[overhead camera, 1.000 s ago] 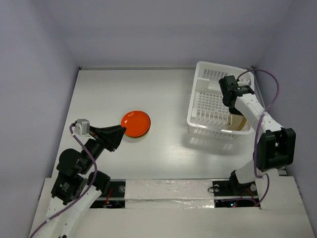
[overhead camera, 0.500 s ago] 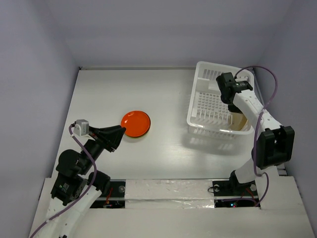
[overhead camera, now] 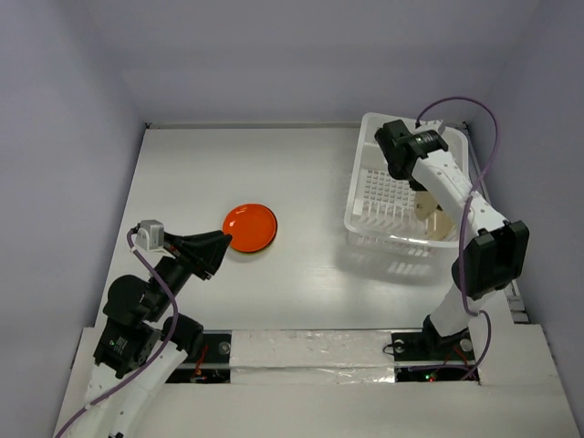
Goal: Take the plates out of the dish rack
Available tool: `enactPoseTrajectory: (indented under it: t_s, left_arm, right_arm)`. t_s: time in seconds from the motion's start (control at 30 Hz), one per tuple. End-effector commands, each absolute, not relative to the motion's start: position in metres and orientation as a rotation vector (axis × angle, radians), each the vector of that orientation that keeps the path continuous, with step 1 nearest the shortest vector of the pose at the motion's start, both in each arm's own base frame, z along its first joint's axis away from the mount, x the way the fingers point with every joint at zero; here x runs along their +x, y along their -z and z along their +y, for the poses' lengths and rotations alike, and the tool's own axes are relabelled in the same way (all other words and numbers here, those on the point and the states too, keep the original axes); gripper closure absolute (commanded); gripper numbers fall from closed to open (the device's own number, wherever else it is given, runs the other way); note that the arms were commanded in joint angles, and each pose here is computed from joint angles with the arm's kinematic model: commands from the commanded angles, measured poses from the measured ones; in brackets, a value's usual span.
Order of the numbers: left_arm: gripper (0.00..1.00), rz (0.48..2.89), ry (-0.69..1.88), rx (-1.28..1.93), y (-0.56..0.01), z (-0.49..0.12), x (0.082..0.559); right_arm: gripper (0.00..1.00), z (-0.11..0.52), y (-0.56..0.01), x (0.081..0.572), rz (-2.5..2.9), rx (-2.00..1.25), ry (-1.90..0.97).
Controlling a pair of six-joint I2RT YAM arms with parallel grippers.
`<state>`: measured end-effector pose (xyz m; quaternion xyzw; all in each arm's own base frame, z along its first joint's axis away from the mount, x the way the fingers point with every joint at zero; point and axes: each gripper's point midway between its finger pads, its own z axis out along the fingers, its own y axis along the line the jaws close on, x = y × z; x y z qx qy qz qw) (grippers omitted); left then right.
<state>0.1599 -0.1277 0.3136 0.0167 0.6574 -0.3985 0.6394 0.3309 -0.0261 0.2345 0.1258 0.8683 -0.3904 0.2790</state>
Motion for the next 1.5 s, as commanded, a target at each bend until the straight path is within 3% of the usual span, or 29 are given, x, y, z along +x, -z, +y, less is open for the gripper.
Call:
enactPoseTrajectory:
  t_s: [0.0,0.13,0.27,0.4,0.5,0.8,1.03,1.2,1.3,1.4,1.47]
  left_arm:
    - [0.7,1.452,0.927,0.044,-0.328,-0.128,0.157]
    - [0.7,1.459,0.925,0.04,-0.326,-0.128,0.159]
    - [0.7,1.468,0.923,0.042,-0.325,-0.129,0.16]
    - [0.7,1.482,0.919,0.037,-0.322,-0.13,0.163]
    - [0.7,1.491,0.909,0.03,-0.321,-0.13,0.165]
    - [0.69,1.467,0.872,-0.037,-0.325,-0.116,0.166]
    - [0.68,1.494,0.875,-0.021,-0.32,-0.122,0.17]
    - [0.67,1.491,0.869,-0.026,-0.32,-0.12,0.171]
    - [0.67,1.493,0.871,-0.024,-0.32,-0.121,0.171]
    - [0.67,1.492,0.876,-0.019,-0.32,-0.122,0.17]
    - [0.67,1.492,0.875,-0.02,-0.319,-0.122,0.17]
  right_arm:
    - [1.0,-0.021,-0.282,0.324,2.208,0.362,1.014]
    - [1.0,-0.014,-0.296,0.322,2.171,0.382,0.944]
    - [1.0,0.028,-0.32,0.324,2.131,0.347,0.697]
    - [1.0,0.123,-0.347,0.342,2.048,0.253,0.142]
    - [1.0,0.211,-0.322,0.345,2.07,0.105,-0.197]
    - [1.0,0.368,-0.27,0.349,2.07,-0.067,-0.813]
    - [1.0,0.434,-0.204,0.343,2.185,-0.072,-0.93]
    - [1.0,0.44,-0.165,0.339,2.252,-0.04,-0.924]
    - [0.92,0.432,-0.151,0.334,2.299,-0.024,-0.876]
    - [0.66,0.418,-0.142,0.332,2.337,-0.016,-0.786]
    - [0.6,0.412,-0.148,0.329,2.325,-0.021,-0.754]
